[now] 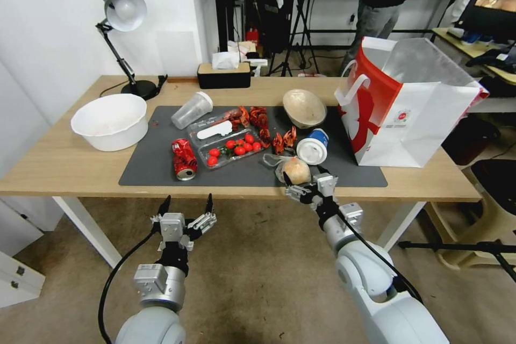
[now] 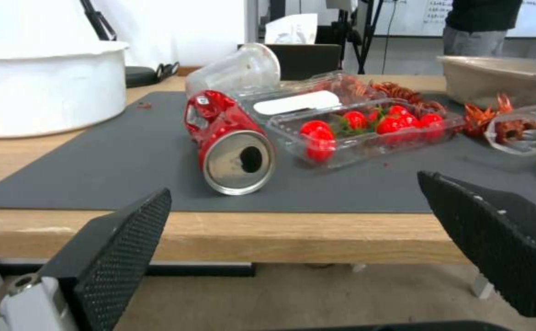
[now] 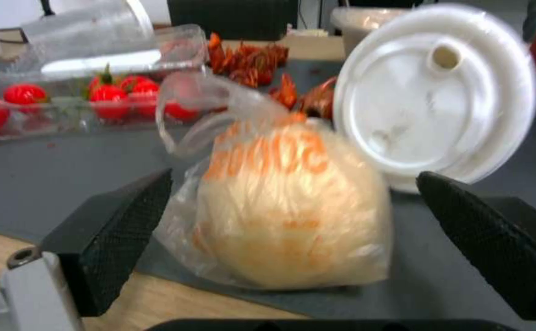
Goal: Pick up the trash from the table and place it into the takeout bag.
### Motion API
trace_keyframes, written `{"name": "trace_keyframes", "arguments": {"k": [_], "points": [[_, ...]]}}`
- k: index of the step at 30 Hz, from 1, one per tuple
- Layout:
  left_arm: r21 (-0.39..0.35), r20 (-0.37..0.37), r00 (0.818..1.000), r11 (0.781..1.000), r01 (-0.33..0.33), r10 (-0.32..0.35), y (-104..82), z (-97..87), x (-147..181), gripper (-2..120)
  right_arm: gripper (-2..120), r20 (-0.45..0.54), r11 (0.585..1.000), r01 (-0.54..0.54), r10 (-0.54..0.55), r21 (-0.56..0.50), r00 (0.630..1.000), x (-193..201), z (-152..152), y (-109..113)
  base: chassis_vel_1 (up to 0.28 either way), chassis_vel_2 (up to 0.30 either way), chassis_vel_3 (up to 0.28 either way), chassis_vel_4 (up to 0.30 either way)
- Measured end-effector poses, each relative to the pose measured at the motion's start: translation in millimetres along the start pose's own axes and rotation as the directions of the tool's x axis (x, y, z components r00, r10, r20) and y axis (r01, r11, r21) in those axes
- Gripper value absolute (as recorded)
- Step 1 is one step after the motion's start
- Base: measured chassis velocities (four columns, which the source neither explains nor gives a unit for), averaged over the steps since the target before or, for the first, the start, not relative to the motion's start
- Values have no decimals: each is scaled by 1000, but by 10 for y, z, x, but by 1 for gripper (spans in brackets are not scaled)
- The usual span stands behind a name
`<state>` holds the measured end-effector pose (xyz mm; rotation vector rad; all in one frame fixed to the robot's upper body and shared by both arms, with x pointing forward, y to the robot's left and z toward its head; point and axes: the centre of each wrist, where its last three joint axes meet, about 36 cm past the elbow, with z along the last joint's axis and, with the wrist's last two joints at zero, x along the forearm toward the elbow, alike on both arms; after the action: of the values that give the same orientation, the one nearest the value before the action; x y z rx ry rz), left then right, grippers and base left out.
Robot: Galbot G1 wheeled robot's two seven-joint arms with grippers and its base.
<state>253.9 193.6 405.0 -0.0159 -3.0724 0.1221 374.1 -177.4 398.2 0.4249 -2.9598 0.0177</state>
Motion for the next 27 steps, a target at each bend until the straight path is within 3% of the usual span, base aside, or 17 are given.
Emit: {"name": "trace_keyframes", "arguments": {"k": [9,27], "points": [[1,5,1000,1000,4,-4,15,-14,-6,100,100,-33,999,-15,13,-52,999,-66,-13,75,0,0,0,0],[6,14,1000,1000,5,-5,6,7,11,100,35,-41,997,-33,30,-71,999,12,-52,52,0,0,0,0]]}}
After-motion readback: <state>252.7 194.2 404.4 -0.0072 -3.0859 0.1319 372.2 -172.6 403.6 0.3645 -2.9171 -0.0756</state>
